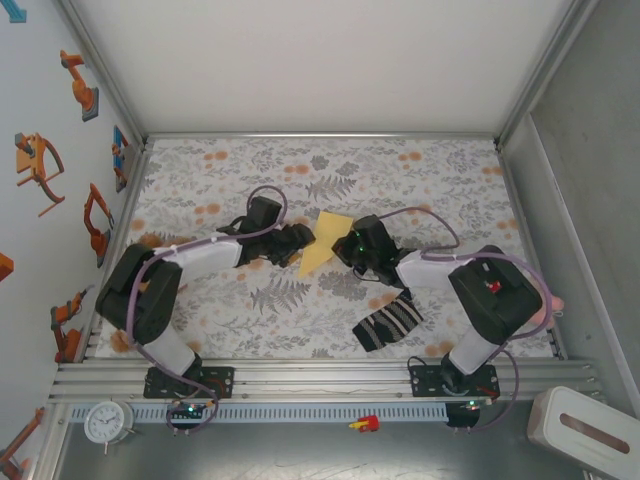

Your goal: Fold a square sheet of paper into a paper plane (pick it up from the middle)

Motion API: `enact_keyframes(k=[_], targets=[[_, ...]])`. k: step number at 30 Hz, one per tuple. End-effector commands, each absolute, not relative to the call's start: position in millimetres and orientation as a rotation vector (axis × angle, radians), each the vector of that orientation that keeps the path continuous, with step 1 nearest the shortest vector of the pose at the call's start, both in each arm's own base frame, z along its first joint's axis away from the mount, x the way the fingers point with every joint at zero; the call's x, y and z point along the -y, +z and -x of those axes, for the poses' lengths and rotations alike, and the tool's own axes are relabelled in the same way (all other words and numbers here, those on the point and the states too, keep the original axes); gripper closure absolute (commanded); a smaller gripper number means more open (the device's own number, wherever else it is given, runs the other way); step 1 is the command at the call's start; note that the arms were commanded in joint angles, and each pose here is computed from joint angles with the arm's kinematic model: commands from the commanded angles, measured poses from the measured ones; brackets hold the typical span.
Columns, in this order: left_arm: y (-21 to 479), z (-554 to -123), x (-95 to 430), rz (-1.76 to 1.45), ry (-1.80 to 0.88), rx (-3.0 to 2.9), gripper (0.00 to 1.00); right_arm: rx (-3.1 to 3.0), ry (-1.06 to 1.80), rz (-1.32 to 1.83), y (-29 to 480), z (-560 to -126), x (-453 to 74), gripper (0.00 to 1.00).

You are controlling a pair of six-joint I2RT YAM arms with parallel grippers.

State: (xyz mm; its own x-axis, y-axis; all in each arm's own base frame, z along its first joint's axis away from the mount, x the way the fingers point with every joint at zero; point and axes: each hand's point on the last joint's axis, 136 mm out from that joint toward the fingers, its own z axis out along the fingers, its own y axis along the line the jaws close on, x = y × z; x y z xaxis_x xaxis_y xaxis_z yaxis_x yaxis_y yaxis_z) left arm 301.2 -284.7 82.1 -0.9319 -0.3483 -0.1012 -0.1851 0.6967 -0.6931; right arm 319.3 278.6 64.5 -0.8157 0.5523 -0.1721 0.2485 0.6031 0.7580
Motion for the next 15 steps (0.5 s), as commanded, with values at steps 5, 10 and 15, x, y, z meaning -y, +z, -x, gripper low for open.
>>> enact_keyframes(k=[5,10,15], targets=[[88,-282,271,-0.202,-0.756,-2.576,0.38,-2.457,0.985,-0.665,81,-320,-267,1.0],[80,-278,282,-0.414,-0.702,-2.458,0.38,-2.458,1.038,-0.699,87,-322,-270,1.0],[71,-281,292,-0.573,-0.644,-2.379,0.41,-2.451,1.067,-0.717,92,-324,-270,1.0]])
